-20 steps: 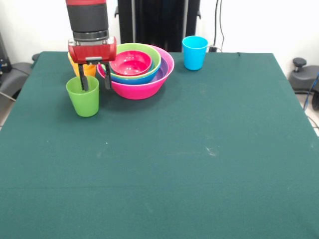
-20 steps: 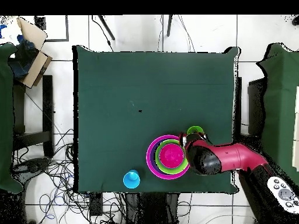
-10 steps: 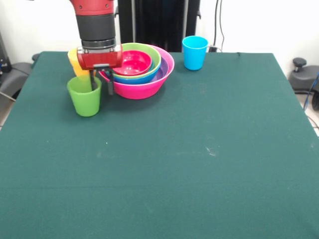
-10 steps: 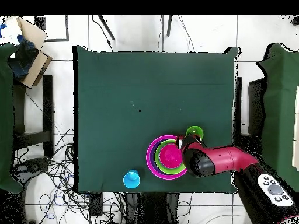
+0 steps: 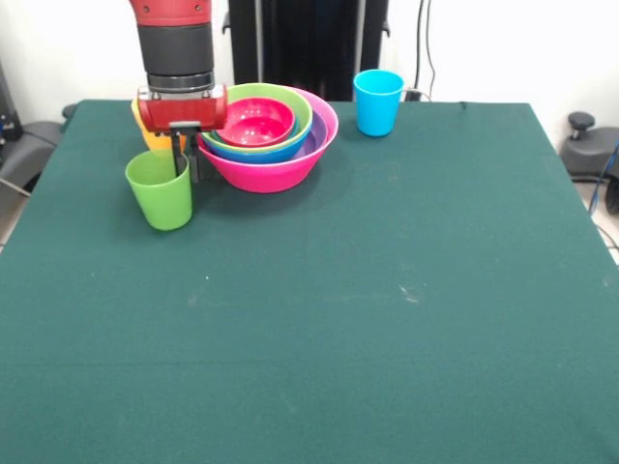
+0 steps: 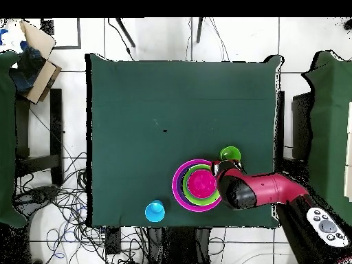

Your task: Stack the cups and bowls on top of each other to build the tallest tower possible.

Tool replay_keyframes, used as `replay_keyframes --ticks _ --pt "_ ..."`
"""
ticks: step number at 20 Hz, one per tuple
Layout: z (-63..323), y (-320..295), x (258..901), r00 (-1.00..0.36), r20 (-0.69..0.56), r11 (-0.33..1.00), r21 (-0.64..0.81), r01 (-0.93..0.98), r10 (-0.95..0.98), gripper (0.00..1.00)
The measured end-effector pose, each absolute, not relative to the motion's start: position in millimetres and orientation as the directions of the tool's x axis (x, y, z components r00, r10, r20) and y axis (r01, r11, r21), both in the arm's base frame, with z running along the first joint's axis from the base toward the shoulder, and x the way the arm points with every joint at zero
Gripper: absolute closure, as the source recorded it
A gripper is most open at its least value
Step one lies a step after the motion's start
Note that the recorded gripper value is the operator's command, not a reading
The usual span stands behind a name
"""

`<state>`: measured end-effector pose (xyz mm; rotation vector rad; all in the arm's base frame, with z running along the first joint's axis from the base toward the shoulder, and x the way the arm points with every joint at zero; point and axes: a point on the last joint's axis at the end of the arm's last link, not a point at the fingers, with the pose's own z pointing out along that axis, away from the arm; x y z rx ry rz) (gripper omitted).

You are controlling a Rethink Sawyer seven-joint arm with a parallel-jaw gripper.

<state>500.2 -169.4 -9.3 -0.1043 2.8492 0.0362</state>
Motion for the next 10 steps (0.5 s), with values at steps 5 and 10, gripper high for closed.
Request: replay_keyframes --ticks 5,10 --pt "-7 -173 500 -0.955 -0.289 0.998 0.015 -0.064 -0.057 1.0" --pt "16 -182 507 -0.952 -0.306 1.0 0.024 -0.014 -0.006 1.0"
